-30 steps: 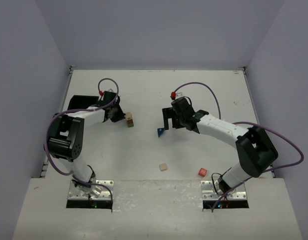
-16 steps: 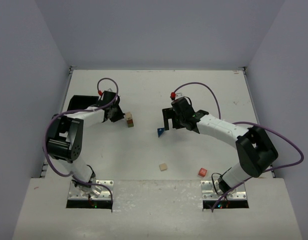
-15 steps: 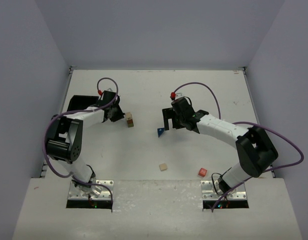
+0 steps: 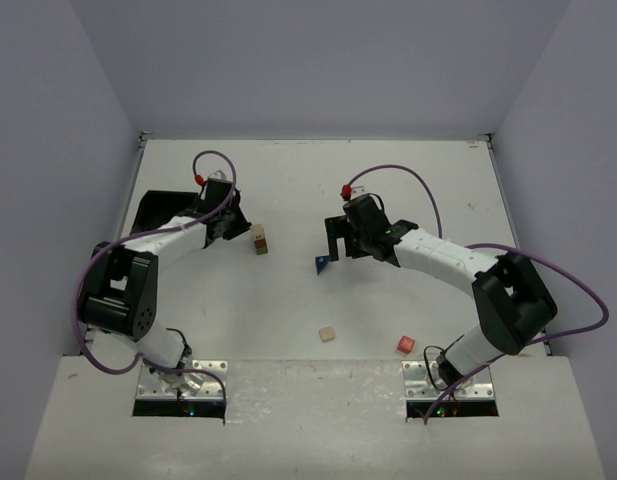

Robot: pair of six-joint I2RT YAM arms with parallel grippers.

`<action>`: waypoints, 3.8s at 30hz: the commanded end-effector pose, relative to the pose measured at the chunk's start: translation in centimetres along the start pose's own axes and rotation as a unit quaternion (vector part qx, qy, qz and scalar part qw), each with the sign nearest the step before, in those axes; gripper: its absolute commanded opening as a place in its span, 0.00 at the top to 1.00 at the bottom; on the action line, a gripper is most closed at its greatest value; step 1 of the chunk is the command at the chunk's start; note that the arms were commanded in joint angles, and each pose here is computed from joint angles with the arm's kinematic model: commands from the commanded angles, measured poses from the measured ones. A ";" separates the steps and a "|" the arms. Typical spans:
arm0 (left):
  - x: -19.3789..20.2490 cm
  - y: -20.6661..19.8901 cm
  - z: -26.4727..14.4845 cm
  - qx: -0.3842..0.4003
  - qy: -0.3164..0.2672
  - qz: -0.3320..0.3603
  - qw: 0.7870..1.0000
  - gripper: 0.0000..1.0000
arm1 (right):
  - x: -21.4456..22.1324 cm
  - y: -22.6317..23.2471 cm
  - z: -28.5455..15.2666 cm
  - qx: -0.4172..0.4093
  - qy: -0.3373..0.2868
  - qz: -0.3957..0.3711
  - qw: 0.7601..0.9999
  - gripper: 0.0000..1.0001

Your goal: Build the wood block tower

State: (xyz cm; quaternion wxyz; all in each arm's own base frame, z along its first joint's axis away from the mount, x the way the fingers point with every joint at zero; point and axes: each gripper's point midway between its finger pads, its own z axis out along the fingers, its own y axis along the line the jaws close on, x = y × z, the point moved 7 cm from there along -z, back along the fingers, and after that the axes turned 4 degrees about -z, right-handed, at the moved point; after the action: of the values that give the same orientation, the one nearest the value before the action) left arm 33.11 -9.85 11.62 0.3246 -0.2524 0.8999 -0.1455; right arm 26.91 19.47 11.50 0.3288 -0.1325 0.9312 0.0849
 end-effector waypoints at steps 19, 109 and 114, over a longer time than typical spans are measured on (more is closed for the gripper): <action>-1.6 -0.7 -2.8 -0.024 -0.063 -0.011 0.998 1.00 | -1.6 -0.3 -0.5 0.018 -0.026 0.009 0.999 0.01; -2.9 0.2 -14.4 0.073 -0.250 -0.016 0.965 0.00 | 15.0 10.7 -4.9 -0.017 0.172 -0.146 0.974 0.59; -2.9 0.1 -14.4 0.073 -0.250 -0.015 0.965 0.00 | 15.2 10.6 -5.0 -0.019 0.172 -0.141 0.975 0.59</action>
State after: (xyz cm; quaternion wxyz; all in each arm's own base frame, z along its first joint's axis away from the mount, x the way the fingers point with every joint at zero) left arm 25.31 -6.59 23.44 0.5456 -0.2727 0.7799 -0.1404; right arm 9.57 25.34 6.26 0.1642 -0.2950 0.9409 0.0257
